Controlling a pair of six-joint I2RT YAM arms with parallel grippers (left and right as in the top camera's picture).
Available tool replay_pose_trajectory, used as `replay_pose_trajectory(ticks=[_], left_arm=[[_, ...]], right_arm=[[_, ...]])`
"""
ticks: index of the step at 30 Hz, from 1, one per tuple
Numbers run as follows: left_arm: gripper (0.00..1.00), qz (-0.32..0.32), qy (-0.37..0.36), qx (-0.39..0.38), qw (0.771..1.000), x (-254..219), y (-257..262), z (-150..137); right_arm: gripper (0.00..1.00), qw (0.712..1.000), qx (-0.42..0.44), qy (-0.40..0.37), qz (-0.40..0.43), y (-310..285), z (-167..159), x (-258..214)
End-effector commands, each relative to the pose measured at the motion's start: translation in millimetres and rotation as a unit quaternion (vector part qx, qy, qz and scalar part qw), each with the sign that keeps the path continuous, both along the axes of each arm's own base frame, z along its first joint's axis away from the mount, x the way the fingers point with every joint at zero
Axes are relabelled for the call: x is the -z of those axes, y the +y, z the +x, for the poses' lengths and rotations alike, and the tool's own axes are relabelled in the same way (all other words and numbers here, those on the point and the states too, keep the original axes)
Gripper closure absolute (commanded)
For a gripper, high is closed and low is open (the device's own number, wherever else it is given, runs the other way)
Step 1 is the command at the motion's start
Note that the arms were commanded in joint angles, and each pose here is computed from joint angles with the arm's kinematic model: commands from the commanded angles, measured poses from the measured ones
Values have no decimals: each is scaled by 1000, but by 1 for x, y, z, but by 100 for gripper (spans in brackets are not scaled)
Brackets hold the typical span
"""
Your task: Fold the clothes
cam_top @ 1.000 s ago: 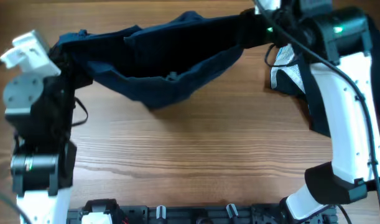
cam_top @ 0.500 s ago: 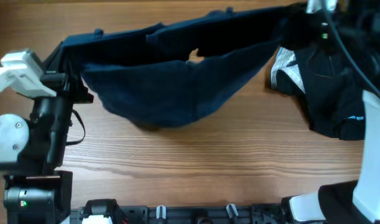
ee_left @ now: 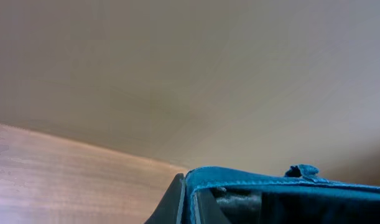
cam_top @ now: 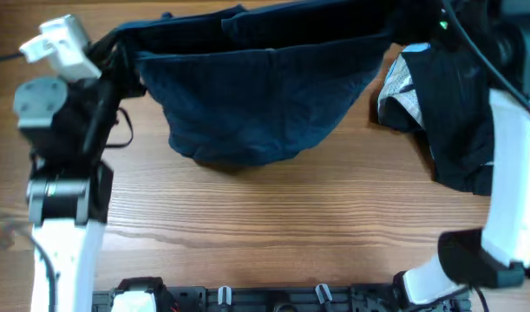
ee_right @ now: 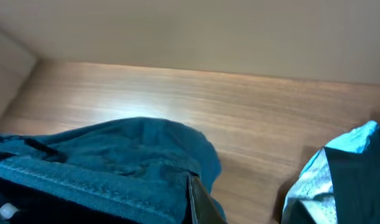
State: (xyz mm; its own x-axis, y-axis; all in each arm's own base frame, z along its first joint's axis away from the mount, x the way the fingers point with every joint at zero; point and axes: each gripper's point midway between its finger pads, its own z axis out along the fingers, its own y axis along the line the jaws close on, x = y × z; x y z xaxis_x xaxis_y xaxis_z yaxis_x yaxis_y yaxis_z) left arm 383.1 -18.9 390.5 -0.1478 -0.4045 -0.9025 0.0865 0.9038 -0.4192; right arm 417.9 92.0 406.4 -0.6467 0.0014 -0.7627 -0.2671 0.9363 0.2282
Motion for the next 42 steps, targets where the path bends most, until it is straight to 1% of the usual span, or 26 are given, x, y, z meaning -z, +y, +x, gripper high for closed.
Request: replay_pose_trajectory(ticks=[1,3,4,8,10,12,14,16,18,19,21,24,28,34,36,37,38,39,40,42], left_arm=[[96,-3,-32,-142,989,-9,64,25],[96,-7,-93,-142,986,-34,65,38],[96,-8,-112,-141,984,-45,66,39],[96,-11,-195,-140,971,-110,65,29],[96,-9,-214,-139,967,-130,64,23],[96,-6,-199,-112,974,-128,55,25],[96,-3,-140,-87,986,-98,46,34],[96,-4,-31,-71,997,-42,41,43],[96,-6,76,-70,995,15,41,46],[96,-7,139,-70,988,49,41,44],[96,-8,228,-71,971,97,41,38],[96,-10,332,-69,941,152,40,26],[96,-11,415,-67,907,193,38,8],[96,-16,469,-58,881,209,33,-16],[96,-23,494,-49,868,215,29,-28],[92,-23,504,-49,862,218,28,-33],[87,-24,516,-47,855,220,27,-39],[80,-27,530,-44,847,223,25,-46],[75,-27,538,-43,841,225,25,-51],[68,-28,548,-43,835,226,24,-57]], right_arm=[[96,988,136,-53,-56,-78,47,-7],[96,982,140,-117,-46,-78,71,-30],[96,979,141,-140,-42,-78,75,-41],[96,962,149,-227,-30,-80,83,-86],[96,958,148,-243,-30,-79,85,-94],[96,963,147,-225,-32,-79,86,-83],[96,972,146,-181,-39,-79,88,-56],[96,982,143,-114,-49,-79,88,-15],[96,988,138,-41,-60,-79,87,29],[96,989,132,-3,-62,-77,86,52],[96,990,118,52,-59,-72,84,83],[96,985,101,129,-54,-66,74,124],[96,973,90,205,-55,-63,49,149],[96,950,77,295,-71,-65,5,166],[89,943,72,315,-75,-65,-6,169],[87,943,71,317,-75,-65,-6,170],[84,943,72,317,-74,-64,-6,170],[75,943,73,318,-72,-64,-6,170],[66,942,72,319,-72,-64,-7,171],[62,942,72,320,-73,-64,-7,171]])
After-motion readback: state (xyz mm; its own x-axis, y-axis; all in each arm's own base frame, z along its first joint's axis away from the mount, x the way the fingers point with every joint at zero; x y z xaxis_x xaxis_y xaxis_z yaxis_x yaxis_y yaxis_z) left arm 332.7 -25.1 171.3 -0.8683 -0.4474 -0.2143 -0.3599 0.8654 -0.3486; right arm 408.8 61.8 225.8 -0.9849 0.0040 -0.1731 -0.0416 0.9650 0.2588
